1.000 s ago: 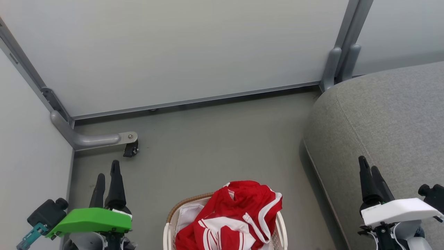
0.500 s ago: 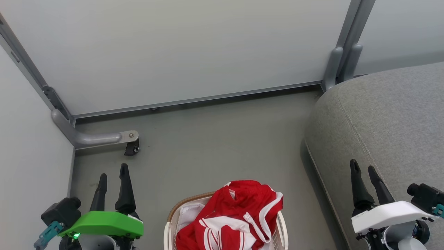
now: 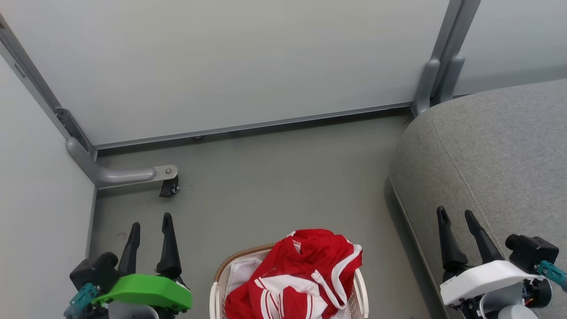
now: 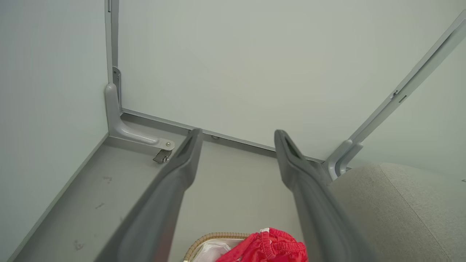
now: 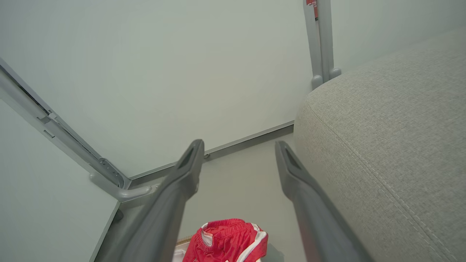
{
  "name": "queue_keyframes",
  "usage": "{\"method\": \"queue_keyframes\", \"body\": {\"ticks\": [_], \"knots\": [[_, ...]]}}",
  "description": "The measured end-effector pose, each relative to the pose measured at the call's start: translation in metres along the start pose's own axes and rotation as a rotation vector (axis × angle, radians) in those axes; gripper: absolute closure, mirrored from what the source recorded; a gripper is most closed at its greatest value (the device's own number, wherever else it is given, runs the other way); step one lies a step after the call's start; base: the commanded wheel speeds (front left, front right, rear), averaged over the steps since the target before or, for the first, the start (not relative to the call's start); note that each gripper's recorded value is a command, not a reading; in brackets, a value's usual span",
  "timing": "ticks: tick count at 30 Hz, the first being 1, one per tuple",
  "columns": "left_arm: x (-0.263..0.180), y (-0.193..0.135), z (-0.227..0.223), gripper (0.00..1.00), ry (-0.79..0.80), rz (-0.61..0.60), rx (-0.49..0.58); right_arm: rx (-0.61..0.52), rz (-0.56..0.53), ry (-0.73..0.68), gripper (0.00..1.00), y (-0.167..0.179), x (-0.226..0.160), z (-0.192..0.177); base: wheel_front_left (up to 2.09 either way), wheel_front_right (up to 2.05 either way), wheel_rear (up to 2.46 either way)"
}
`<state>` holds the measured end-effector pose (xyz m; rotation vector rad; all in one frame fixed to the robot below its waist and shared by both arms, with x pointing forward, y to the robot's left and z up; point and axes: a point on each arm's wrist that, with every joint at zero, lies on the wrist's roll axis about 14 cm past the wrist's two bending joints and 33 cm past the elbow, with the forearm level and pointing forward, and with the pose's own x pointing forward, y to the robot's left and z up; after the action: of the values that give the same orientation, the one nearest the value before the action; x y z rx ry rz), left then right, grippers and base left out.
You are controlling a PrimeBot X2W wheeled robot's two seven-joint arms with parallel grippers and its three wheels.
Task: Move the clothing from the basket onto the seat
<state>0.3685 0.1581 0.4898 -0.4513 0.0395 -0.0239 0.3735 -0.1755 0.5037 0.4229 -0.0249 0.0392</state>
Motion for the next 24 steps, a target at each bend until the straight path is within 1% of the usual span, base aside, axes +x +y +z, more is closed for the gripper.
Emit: {"method": "queue_keyframes", "body": {"ticks": [17,24], "knots": [[-0.006,0.005,-0.007,0.00,-0.001,-0.001,0.139,-0.172,0.044,-0.016,0.00,0.008,0.000,0.001,0.00,0.00,0.00],[-0.008,0.006,-0.011,0.00,0.006,-0.005,0.188,-0.226,0.065,-0.030,0.00,0.013,0.001,0.003,0.00,0.00,0.00]]}}
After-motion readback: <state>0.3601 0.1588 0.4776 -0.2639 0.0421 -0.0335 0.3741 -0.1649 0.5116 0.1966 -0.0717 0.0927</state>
